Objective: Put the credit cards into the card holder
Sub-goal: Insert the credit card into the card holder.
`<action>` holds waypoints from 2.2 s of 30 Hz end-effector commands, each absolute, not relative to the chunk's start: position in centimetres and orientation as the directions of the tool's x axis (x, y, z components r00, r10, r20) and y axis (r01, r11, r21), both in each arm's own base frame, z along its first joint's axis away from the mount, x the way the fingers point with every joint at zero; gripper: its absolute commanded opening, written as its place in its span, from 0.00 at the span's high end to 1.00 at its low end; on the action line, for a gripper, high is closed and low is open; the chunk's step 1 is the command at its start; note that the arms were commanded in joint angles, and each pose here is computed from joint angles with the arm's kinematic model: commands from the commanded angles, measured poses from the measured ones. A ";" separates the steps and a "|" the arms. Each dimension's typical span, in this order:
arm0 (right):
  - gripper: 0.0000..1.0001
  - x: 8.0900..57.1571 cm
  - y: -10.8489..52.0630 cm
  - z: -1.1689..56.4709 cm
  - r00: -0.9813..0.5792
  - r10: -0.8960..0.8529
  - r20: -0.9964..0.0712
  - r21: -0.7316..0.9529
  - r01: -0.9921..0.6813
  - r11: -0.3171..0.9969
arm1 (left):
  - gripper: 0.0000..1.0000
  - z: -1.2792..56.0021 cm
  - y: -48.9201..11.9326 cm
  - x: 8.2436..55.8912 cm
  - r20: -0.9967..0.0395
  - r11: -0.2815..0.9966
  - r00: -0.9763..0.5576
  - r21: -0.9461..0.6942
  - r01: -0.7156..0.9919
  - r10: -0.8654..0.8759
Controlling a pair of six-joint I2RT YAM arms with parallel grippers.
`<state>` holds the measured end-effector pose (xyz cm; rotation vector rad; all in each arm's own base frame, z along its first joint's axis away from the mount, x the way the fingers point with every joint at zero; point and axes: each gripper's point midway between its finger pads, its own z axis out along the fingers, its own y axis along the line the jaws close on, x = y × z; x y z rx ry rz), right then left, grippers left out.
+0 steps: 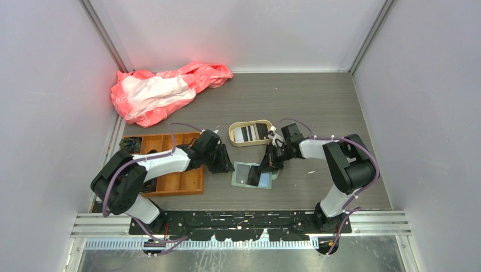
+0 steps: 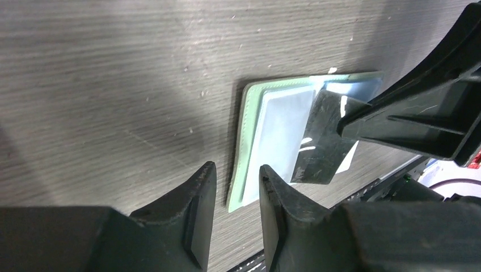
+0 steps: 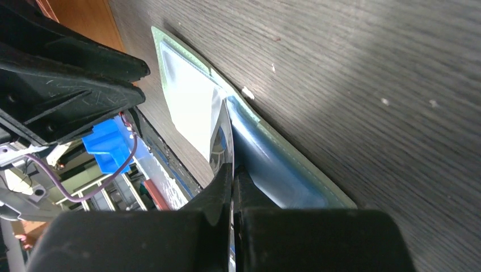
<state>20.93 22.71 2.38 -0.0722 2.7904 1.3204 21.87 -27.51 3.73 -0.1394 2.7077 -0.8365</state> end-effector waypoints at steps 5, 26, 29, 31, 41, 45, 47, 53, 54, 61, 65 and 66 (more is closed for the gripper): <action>0.97 22.0 22.9 1.5 -0.996 -0.006 -0.085 0.763 -0.069 0.643 | 0.65 2.8 -28.6 20.0 -0.205 0.816 -0.966 -0.578 -0.013 -0.161; 0.92 21.9 23.4 1.4 -0.997 -0.017 -0.081 0.761 -0.072 0.644 | 0.73 1.7 -31.3 20.0 -0.145 0.796 -0.984 -0.605 0.004 -0.105; 0.89 21.9 23.5 1.5 -0.996 -0.020 -0.081 0.761 -0.075 0.644 | 0.73 1.7 -31.8 20.0 -0.142 0.791 -0.985 -0.612 0.011 -0.097; 0.87 21.8 23.5 1.5 -0.996 -0.022 -0.081 0.763 -0.076 0.642 | 0.73 1.6 -32.0 20.0 -0.141 0.788 -0.986 -0.616 0.013 -0.093; 0.80 22.1 23.7 2.0 -0.993 -0.041 -0.109 0.757 -0.110 0.644 | 0.72 1.6 -32.7 20.5 -0.146 0.781 -0.985 -0.625 0.018 -0.095; 0.74 22.4 23.4 2.6 -0.987 -0.053 -0.149 0.740 -0.147 0.657 | 0.69 2.2 -32.2 20.9 -0.176 0.795 -0.978 -0.607 0.019 -0.112; 0.70 22.5 23.3 2.8 -0.985 -0.058 -0.165 0.733 -0.162 0.661 | 0.67 3.1 -31.5 21.4 -0.219 0.812 -0.968 -0.582 0.028 -0.123; 0.67 22.6 23.2 2.9 -0.983 -0.062 -0.174 0.726 -0.171 0.666 | 0.67 7.6 -31.6 22.2 -0.329 0.795 -0.935 -0.599 0.096 -0.135; 0.67 22.6 23.2 2.8 -0.983 -0.063 -0.173 0.725 -0.170 0.668 | 0.68 8.2 -32.0 22.2 -0.339 0.786 -0.932 -0.608 0.110 -0.132; 0.67 22.6 23.2 2.8 -0.983 -0.065 -0.172 0.724 -0.171 0.668 | 0.81 10.0 -37.7 20.5 -0.443 0.708 -0.895 -0.645 0.286 -0.042; 0.67 22.6 23.2 2.8 -0.983 -0.066 -0.173 0.723 -0.172 0.669 | 0.86 10.1 -40.5 19.4 -0.539 0.680 -0.841 -0.599 0.423 0.048; 0.67 22.7 23.2 2.8 -0.983 -0.065 -0.172 0.723 -0.171 0.669 | 0.87 10.1 -41.0 19.2 -0.565 0.676 -0.822 -0.579 0.456 0.071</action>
